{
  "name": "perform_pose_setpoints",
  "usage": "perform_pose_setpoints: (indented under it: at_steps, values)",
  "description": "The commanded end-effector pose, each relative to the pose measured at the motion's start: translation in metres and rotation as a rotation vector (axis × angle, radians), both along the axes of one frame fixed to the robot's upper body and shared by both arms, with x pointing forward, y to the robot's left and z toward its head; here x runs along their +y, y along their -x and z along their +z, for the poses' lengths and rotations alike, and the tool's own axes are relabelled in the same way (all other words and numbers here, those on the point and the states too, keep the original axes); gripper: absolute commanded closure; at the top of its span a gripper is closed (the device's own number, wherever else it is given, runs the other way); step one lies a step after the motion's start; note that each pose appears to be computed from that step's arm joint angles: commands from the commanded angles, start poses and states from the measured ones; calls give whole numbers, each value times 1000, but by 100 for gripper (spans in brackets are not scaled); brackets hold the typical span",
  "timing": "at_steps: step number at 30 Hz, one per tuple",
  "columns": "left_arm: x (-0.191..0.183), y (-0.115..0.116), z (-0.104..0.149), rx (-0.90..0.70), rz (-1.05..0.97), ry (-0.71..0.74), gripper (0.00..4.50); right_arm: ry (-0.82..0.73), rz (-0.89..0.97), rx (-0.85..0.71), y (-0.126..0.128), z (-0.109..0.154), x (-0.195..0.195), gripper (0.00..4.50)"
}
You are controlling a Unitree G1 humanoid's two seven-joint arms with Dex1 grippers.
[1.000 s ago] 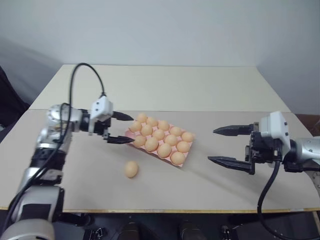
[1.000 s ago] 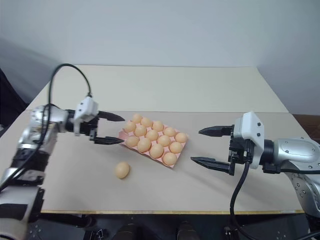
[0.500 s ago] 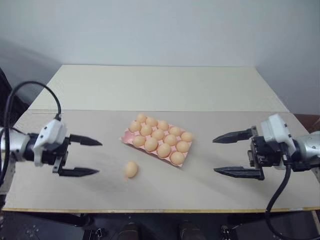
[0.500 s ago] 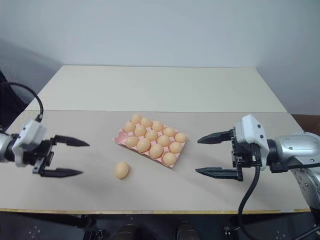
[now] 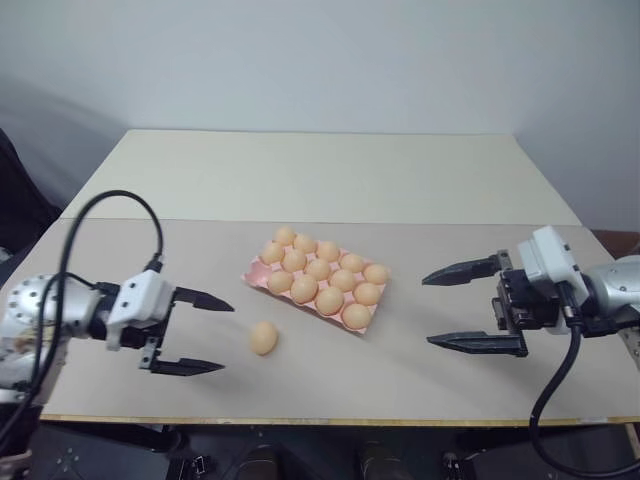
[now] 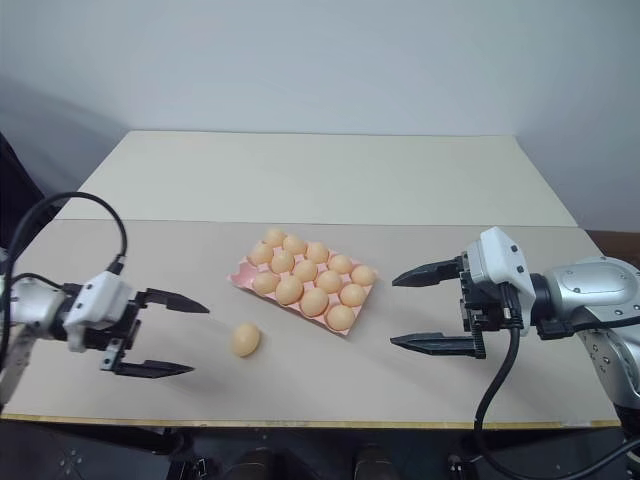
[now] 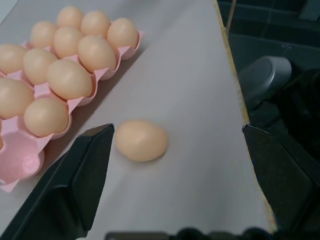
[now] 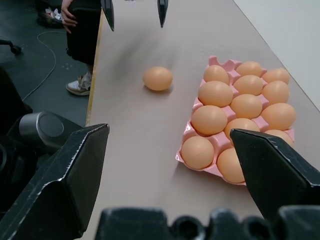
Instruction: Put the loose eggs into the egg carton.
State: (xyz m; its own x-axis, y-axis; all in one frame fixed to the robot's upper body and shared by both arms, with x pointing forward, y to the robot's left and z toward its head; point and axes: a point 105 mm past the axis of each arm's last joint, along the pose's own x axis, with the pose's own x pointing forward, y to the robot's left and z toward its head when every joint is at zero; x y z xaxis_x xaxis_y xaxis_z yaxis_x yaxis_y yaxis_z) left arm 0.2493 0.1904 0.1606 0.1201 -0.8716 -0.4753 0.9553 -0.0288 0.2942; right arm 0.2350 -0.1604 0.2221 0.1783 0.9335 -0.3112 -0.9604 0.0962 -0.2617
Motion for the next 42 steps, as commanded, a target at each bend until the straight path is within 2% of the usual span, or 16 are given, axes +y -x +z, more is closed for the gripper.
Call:
perform_pose_setpoints:
  at_steps: [1,6,11,14,17,19,21,24,27,29,31,35,42]
  values:
    - [-13,-13,-15,-38,-11,-27,4,7,16,-50,4,9,4,0]
    - [-29,-34,-44,-41,13,-76,4,7,-2,-59,6,12,3,0]
    - [-34,-40,-57,-21,-5,-93,4,8,-13,-60,8,14,2,0]
    - [-35,-44,-57,-43,-1,-91,65,0,-25,-63,9,15,1,0]
    - [-36,-46,-50,-47,7,-58,165,-5,-31,-64,9,16,1,0]
    - [-34,-46,-44,-55,9,-50,205,-8,-33,-63,8,16,1,0]
    - [-32,-46,-34,-65,19,-22,209,-11,-35,-63,8,16,1,0]
    - [-29,-56,-8,-59,92,96,209,-35,-40,-58,7,17,1,0]
    - [-29,-76,20,-66,227,262,209,-37,-42,-60,6,16,2,0]
    - [-27,-92,28,-88,335,292,209,-38,-46,-64,5,15,2,0]
    - [-25,-111,24,-117,442,256,209,-42,-49,-68,4,16,2,0]
    - [-24,-133,12,-130,555,211,209,-48,-53,-76,4,16,3,0]
    - [-25,-136,4,-90,543,186,209,-51,-72,-86,4,18,2,0]
